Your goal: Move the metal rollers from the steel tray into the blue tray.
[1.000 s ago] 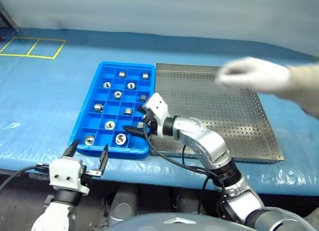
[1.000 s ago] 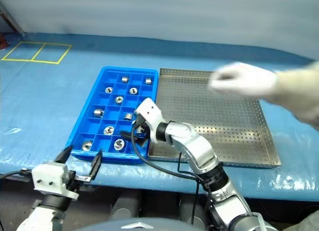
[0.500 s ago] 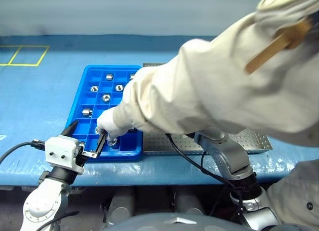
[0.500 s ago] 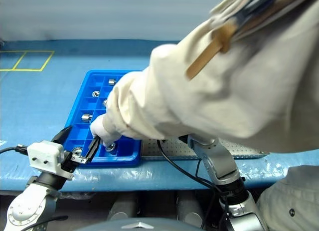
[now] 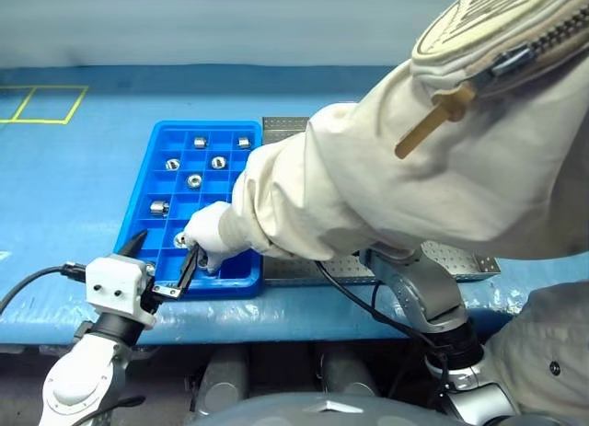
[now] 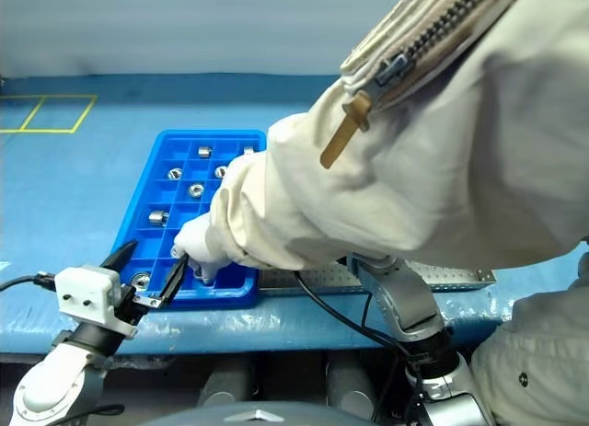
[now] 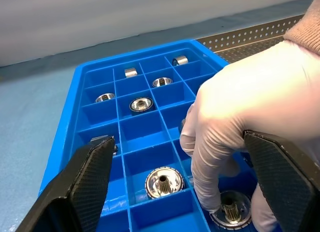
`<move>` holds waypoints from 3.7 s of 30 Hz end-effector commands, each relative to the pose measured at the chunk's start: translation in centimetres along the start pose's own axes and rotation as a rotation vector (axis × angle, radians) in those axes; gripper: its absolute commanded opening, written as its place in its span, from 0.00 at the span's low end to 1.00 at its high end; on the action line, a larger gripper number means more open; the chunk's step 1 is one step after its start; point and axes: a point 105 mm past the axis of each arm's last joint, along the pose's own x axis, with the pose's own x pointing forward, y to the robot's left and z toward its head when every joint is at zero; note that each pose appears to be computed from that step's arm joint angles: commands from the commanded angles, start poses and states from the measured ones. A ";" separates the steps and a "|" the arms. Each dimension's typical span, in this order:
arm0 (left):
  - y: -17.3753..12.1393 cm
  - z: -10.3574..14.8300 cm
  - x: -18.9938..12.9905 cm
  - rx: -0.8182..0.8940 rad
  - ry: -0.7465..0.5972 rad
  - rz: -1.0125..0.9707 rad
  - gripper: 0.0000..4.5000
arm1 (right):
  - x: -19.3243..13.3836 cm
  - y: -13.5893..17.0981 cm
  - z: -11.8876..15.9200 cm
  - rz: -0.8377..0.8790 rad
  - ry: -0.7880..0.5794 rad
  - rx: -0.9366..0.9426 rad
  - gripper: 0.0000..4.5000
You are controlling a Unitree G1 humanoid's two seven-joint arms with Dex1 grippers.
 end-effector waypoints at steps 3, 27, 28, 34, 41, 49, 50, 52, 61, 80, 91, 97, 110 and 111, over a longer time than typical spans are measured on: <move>-0.3 1.5 -0.1 0.021 -0.058 -0.007 1.00 | -0.1 0.1 1.4 -0.003 -0.045 -0.019 1.00; -0.5 1.1 0.1 0.011 -0.057 -0.022 1.00 | 0.0 0.3 1.4 0.001 -0.039 -0.028 1.00; -0.5 1.1 0.1 0.010 -0.056 -0.023 1.00 | 0.0 0.3 1.4 0.001 -0.039 -0.027 1.00; -0.5 1.1 0.1 0.011 -0.056 -0.026 1.00 | 0.0 0.4 1.4 0.004 -0.040 -0.027 1.00; -0.4 1.0 0.1 0.014 -0.055 -0.026 1.00 | 0.1 0.4 1.6 0.001 -0.046 -0.030 1.00; -0.6 0.9 0.1 0.009 -0.051 -0.031 1.00 | 0.2 -2.0 2.8 -0.153 -0.102 -0.015 1.00; -0.7 0.8 0.1 0.007 -0.049 -0.033 1.00 | 0.2 -2.6 3.0 -0.193 -0.114 -0.005 1.00; -0.8 0.8 0.1 0.005 -0.048 -0.036 1.00 | 0.1 -3.9 3.2 -0.276 -0.136 0.007 1.00; -1.7 0.8 0.4 -0.016 -0.056 -0.074 1.00 | -0.1 -7.6 0.6 -0.528 -0.101 0.077 1.00; -2.5 0.6 0.7 -0.039 -0.061 -0.096 1.00 | 0.4 -6.9 -5.7 -0.533 0.062 0.195 0.72; -2.2 0.8 0.7 -0.034 -0.068 -0.076 1.00 | 2.8 -4.7 -0.5 -0.406 -0.067 0.088 0.38; -1.4 0.8 -0.1 -0.026 -0.073 0.008 1.00 | 5.1 -0.9 5.0 -0.197 -0.181 -0.019 0.38; -1.4 -0.1 -3.2 -0.052 -0.050 0.120 1.00 | 5.0 8.3 3.3 0.381 -0.033 -0.194 0.38; -1.5 -0.2 -3.4 -0.059 -0.049 0.122 1.00 | 4.9 8.5 2.9 0.398 -0.019 -0.195 0.38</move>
